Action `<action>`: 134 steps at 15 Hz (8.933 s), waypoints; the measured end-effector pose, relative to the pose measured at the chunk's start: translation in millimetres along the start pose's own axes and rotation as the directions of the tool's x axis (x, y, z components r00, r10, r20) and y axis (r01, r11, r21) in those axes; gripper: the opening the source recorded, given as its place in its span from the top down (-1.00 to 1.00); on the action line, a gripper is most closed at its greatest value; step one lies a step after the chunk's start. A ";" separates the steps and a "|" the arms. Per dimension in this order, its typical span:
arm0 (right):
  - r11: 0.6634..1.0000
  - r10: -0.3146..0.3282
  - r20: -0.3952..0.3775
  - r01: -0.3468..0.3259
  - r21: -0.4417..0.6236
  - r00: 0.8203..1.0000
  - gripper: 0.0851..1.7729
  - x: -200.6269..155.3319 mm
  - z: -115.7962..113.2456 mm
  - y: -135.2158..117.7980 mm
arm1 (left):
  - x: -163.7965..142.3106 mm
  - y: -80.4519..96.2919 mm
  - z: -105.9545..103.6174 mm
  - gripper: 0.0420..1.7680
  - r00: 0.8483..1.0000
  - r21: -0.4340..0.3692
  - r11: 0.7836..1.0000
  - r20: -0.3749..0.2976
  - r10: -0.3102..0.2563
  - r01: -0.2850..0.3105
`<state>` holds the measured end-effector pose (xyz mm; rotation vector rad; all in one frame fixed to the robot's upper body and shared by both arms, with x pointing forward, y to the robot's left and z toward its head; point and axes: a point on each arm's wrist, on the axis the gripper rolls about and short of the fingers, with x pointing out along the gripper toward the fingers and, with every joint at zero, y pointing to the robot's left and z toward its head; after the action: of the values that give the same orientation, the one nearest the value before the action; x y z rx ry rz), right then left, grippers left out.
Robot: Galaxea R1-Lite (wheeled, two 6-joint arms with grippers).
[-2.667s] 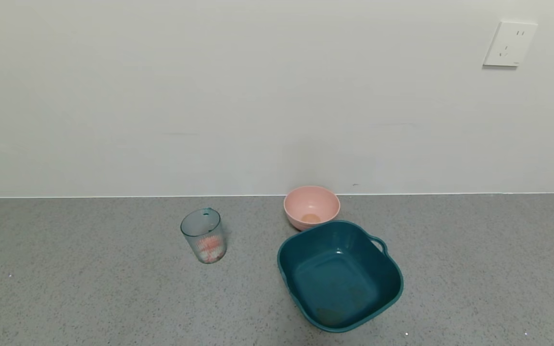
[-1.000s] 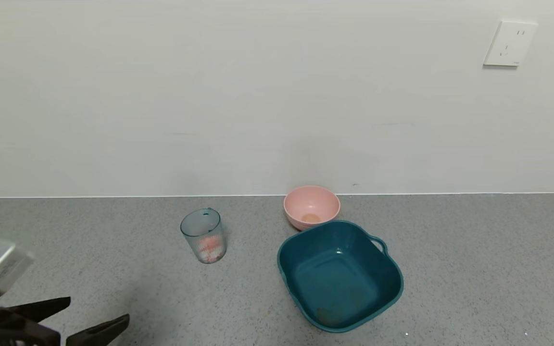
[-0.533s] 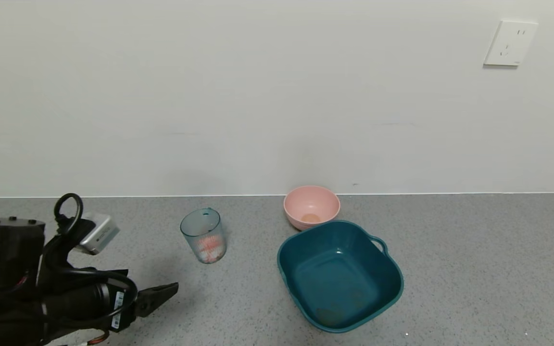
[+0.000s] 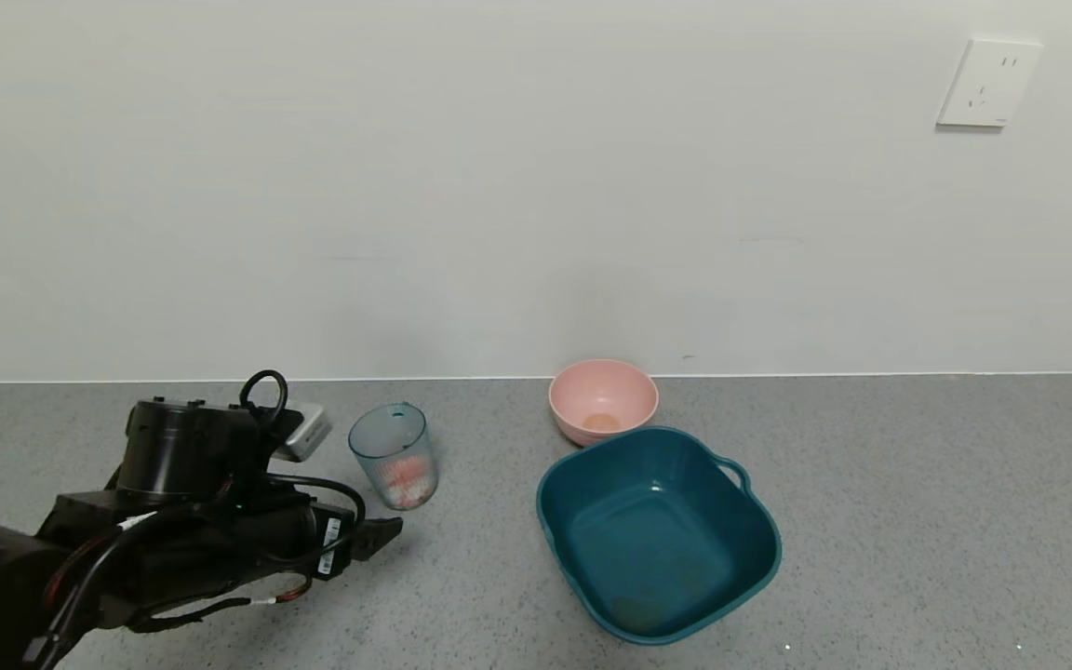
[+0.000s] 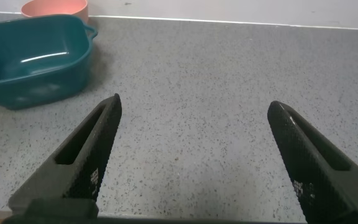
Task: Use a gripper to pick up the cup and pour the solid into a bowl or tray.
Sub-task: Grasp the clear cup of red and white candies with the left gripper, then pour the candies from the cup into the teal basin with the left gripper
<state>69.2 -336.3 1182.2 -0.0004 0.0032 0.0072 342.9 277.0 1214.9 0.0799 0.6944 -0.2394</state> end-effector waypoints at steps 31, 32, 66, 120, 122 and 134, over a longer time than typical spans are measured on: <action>1.000 0.000 0.000 0.000 0.000 1.000 -0.93 0.0 0.0 0.0 | 113.6 -0.4 0.3 -0.59 0.959 0.029 0.987 0.242 0.146 -0.157; 1.000 0.000 0.000 0.000 0.000 1.000 -0.93 0.0 0.0 0.0 | 114.5 -0.4 0.4 -0.50 0.959 0.029 0.987 0.243 0.146 -0.157; 1.000 0.000 0.000 0.000 0.000 1.000 -0.93 0.0 0.0 0.0 | 3.8 -127.5 89.4 -0.44 0.924 0.560 0.776 0.374 0.078 -0.292; 1.000 0.000 0.000 0.000 0.000 1.000 -0.93 0.0 0.0 0.0 | -7.2 -268.9 87.1 -0.44 0.694 0.809 -0.561 0.505 0.513 -0.174; 1.000 0.000 0.000 0.000 0.000 1.000 -0.93 0.0 0.0 0.0 | -5.8 -267.3 88.1 -0.44 0.680 0.829 -0.479 0.530 0.507 -0.289; 1.000 0.000 0.000 0.000 0.000 1.000 -0.93 0.0 0.0 0.0 | 1.5 -239.2 67.0 -0.44 0.599 0.802 -0.260 0.581 0.551 -0.538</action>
<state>69.2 -336.3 1182.2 -0.0004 0.0036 0.0070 327.3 34.6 1266.9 1.8312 0.2722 0.2886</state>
